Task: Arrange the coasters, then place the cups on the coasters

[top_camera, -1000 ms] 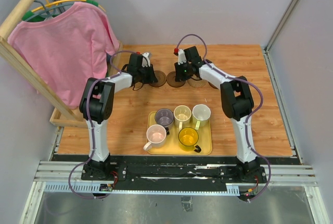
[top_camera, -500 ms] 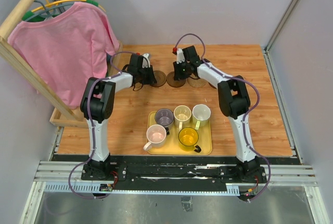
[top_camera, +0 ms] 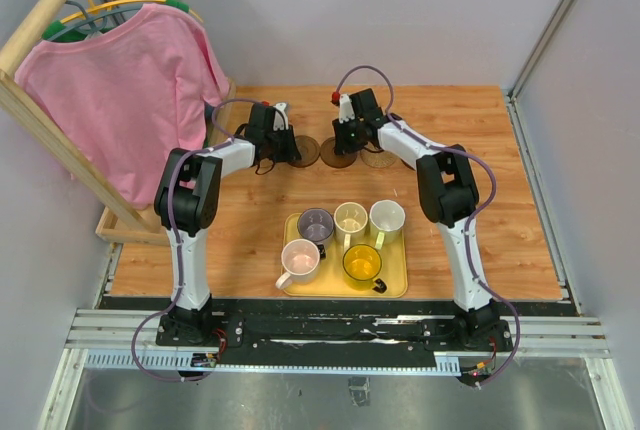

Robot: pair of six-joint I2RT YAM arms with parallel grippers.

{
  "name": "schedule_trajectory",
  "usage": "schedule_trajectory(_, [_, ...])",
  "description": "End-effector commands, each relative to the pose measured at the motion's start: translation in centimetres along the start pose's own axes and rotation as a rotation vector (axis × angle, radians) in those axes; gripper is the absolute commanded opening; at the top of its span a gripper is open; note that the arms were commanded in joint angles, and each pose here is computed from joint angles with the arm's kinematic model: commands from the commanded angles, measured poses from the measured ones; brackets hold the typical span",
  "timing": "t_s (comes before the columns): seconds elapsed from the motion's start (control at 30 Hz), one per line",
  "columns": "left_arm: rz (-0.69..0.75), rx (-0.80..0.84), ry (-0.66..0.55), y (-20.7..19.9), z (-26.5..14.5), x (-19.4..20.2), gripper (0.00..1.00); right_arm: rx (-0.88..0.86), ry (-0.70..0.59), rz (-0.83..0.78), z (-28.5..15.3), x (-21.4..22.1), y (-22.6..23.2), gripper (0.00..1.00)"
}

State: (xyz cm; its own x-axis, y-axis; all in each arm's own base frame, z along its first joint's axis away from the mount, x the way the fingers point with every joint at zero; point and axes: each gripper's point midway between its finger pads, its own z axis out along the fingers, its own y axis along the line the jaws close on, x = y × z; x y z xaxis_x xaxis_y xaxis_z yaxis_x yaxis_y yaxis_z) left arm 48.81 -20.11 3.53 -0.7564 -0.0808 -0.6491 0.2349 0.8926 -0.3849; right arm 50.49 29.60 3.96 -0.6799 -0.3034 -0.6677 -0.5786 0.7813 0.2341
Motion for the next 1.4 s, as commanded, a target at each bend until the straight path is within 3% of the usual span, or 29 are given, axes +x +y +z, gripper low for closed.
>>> schedule_trajectory(0.0, [0.002, -0.045, 0.044, 1.1, -0.1, 1.5, 0.23, 0.016, 0.035, -0.010, 0.7, 1.4, 0.0, 0.15])
schedule_trajectory(0.43, [0.002, -0.042, 0.044, 1.0, -0.4, 1.5, 0.22, 0.061, 0.082, -0.011, -0.1, 3.7, -0.9, 0.14])
schedule_trajectory(1.37, [0.003, -0.048, 0.052, 1.0, -0.7, 1.8, 0.22, 0.067, 0.076, -0.022, -0.9, 3.2, -0.8, 0.15])
